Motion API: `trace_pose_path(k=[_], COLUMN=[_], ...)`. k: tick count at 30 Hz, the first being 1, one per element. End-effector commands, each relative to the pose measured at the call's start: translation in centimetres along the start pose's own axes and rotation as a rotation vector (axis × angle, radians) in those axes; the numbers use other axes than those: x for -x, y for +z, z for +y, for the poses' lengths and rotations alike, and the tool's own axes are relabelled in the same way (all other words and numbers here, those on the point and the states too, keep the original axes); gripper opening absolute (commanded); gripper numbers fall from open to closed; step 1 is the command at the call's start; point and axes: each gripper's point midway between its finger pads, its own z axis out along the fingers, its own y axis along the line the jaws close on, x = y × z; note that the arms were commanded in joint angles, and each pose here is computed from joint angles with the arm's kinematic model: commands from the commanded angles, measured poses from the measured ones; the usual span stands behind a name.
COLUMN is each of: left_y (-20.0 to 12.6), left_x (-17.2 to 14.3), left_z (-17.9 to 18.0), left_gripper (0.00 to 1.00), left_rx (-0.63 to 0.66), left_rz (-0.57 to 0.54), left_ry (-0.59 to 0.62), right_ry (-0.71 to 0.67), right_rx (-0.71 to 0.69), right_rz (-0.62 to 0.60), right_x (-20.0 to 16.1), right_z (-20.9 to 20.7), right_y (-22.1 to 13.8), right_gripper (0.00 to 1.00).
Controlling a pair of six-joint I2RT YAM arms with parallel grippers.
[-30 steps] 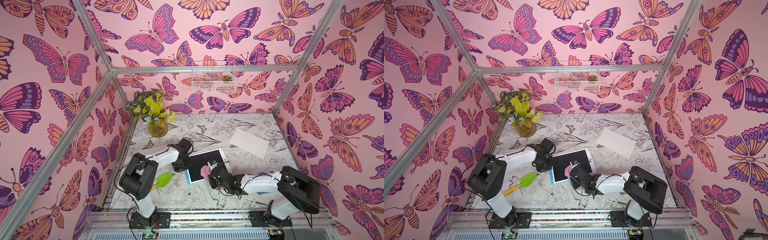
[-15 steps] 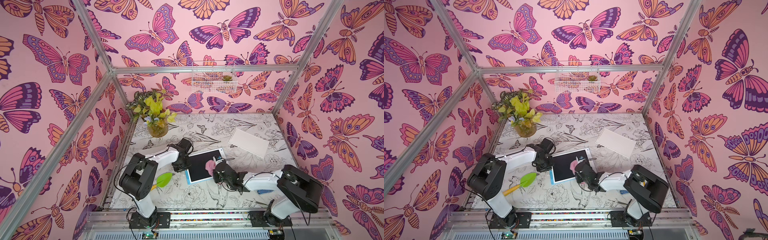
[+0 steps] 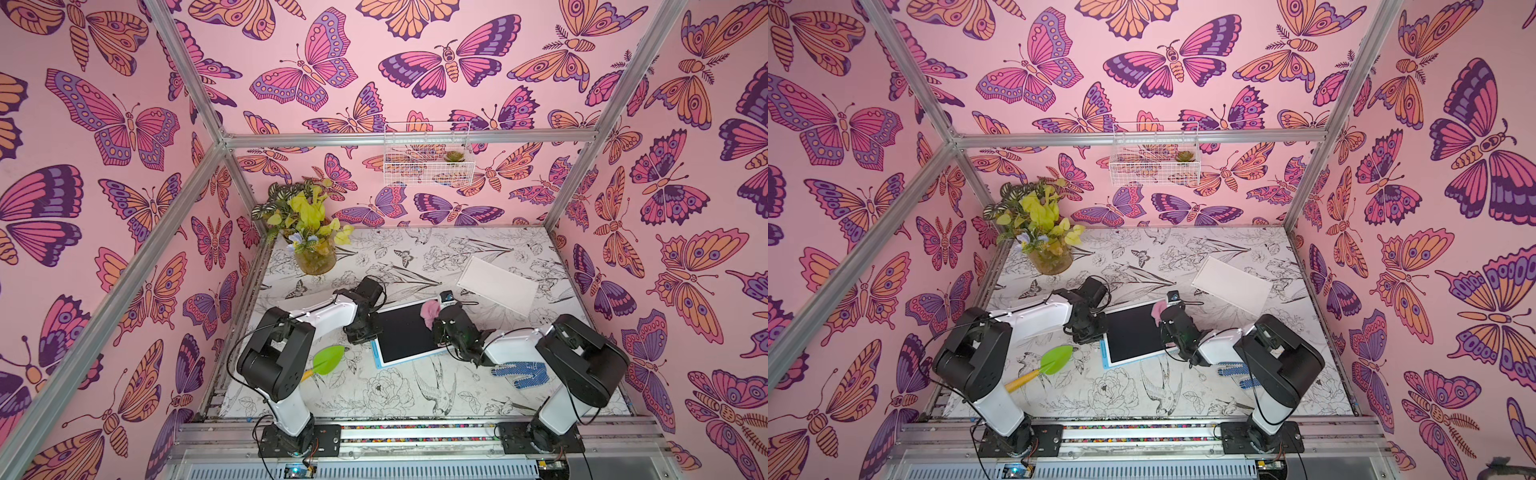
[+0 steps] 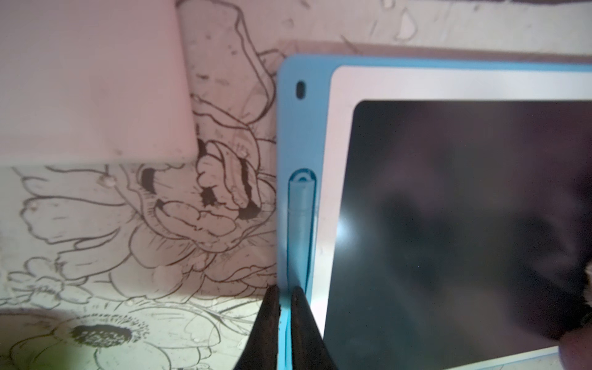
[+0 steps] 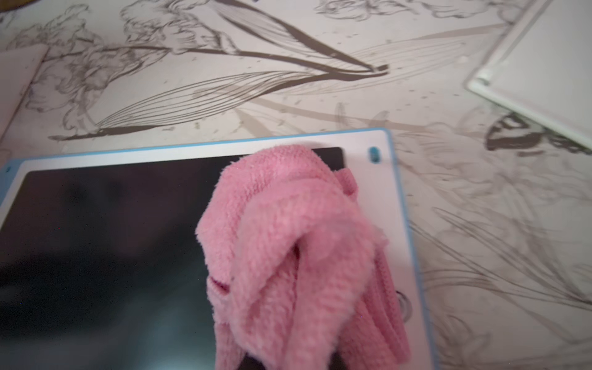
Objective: Wipe the drawing tablet
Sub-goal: Wipe the dirt from the drawing tablet.
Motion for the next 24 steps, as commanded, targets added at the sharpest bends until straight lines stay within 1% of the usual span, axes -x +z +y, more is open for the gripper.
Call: trace_pose_path(k=[1, 3, 5, 9, 10, 11, 12, 14, 16, 18, 20, 22, 24], left_y=[4.7, 5.0, 5.2, 5.4, 5.5, 5.5, 5.6, 5.8, 5.9, 6.0, 5.9, 5.9, 5.7], left_x=[-4.0, -4.2, -4.4, -4.4, -4.4, -4.4, -4.4, -4.5, -4.6, -4.6, -4.6, -4.5, -4.4], left_z=[3.8, 3.7, 3.7, 3.6, 3.5, 3.5, 3.4, 3.4, 3.4, 3.5, 3.4, 3.3, 3.2], left_gripper=[0.11, 0.11, 0.11, 0.10, 0.10, 0.10, 0.10, 0.10, 0.10, 0.10, 0.10, 0.10, 0.10], left_rx=[0.123, 0.119, 0.115, 0.099, 0.095, 0.092, 0.086, 0.082, 0.081, 0.082, 0.080, 0.075, 0.068], left_rz=[0.150, 0.160, 0.168, 0.164, 0.163, 0.164, 0.163, 0.170, 0.177, 0.178, 0.177, 0.176, 0.174], left_ry=[0.046, 0.049, 0.048, 0.061, 0.067, 0.071, 0.076, 0.079, 0.080, 0.080, 0.080, 0.080, 0.080], right_ry=[-0.116, -0.093, -0.074, 0.047, 0.052, 0.038, 0.009, -0.018, -0.079, -0.098, -0.070, -0.041, 0.006], right_rx=[0.128, 0.097, 0.033, -0.100, -0.116, -0.118, -0.095, -0.014, 0.051, 0.087, 0.042, -0.016, -0.060], right_rz=[0.045, 0.043, 0.034, 0.039, 0.033, 0.032, 0.036, 0.037, 0.030, 0.026, 0.015, 0.000, 0.005], right_x=[-1.1, -0.9, -0.3, 0.7, 0.9, 1.2, 1.3, 1.7, 1.8, 1.9, 2.5, 3.3, 4.0], right_z=[7.0, 7.2, 5.2, -3.4, -4.6, -4.9, -4.4, -1.6, 2.9, 5.8, 5.5, 3.3, 0.0], right_y=[0.7, 1.6, 2.1, 2.5, 2.3, 2.3, 2.3, 2.7, 3.0, 3.4, 3.9, 4.2, 4.4], right_gripper=[0.00, 0.00, 0.00, 0.00, 0.00, 0.00, 0.00, 0.00, 0.00, 0.00, 0.00, 0.00, 0.00])
